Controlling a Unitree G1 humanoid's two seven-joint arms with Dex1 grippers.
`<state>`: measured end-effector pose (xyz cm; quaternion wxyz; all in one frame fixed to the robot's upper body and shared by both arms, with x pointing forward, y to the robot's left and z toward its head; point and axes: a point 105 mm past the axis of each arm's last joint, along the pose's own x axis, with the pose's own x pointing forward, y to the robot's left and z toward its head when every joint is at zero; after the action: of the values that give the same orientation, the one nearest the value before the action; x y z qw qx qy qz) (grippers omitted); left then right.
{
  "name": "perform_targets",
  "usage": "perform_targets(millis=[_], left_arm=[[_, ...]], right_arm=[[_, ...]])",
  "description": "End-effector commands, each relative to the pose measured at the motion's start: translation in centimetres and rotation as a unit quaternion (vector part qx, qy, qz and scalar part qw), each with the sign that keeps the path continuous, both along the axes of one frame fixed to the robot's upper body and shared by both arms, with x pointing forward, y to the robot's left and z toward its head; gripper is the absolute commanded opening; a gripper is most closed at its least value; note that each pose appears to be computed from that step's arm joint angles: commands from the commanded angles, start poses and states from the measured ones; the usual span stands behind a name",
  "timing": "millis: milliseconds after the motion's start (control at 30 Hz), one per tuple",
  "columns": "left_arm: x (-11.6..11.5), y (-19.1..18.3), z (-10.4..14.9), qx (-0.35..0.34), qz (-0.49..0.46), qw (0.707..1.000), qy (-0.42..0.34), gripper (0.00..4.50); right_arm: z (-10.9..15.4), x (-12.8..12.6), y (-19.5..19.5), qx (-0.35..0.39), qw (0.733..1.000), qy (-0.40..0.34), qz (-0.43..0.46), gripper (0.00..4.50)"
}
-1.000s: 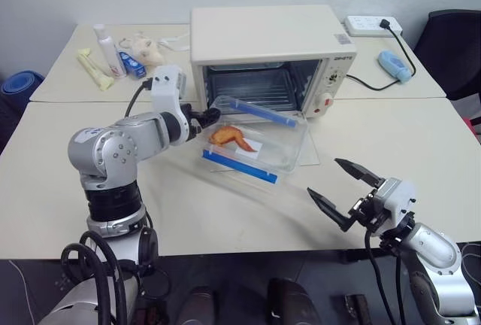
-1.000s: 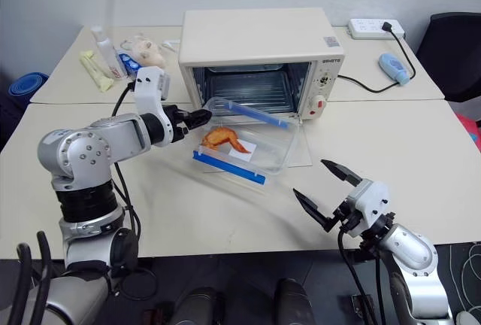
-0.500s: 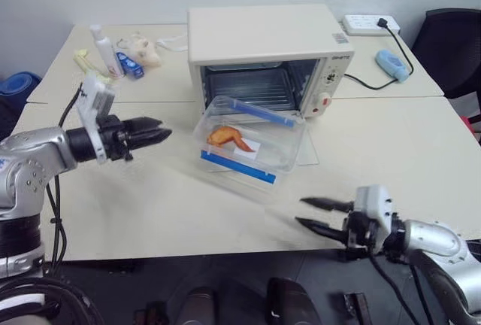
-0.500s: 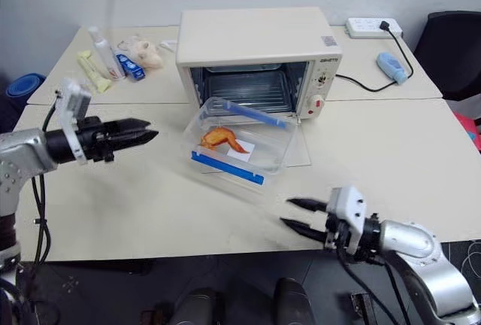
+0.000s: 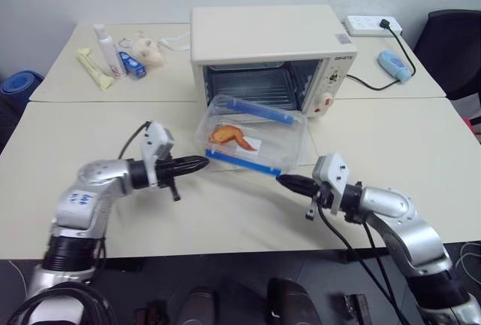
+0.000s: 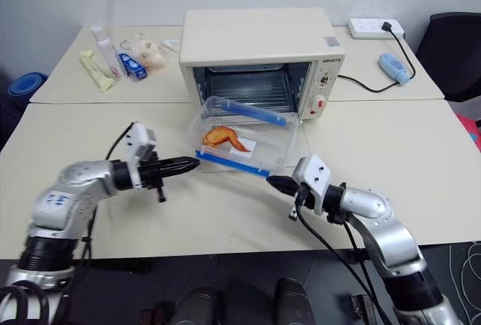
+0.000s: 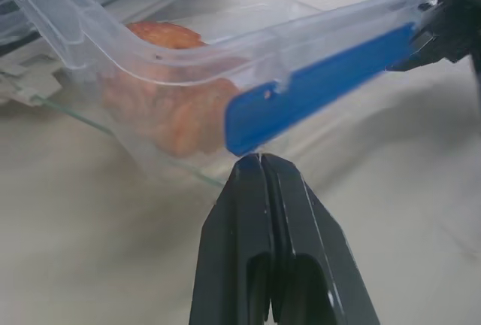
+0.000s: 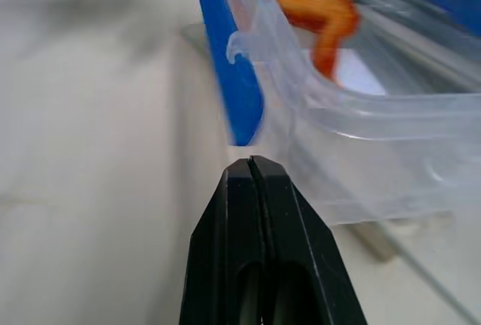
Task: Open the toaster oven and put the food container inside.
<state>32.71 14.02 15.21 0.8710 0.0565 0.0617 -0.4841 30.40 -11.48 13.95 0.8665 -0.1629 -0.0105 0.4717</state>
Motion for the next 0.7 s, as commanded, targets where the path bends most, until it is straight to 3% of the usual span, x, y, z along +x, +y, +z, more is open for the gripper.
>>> perform_targets(millis=[33, 700], left_arm=[[1.6, -0.4, 1.3, -0.020, 0.049, 0.998, -0.044, 0.03], [7.6, -2.0, 4.1, -0.121, 0.198, 0.966, -0.114, 0.03]], right_arm=[[1.4, 2.0, -0.6, 0.002, 0.999, -0.044, -0.030, 0.00], [6.2, 11.4, 0.3, 0.028, 0.986, -0.135, -0.095, 0.00]])
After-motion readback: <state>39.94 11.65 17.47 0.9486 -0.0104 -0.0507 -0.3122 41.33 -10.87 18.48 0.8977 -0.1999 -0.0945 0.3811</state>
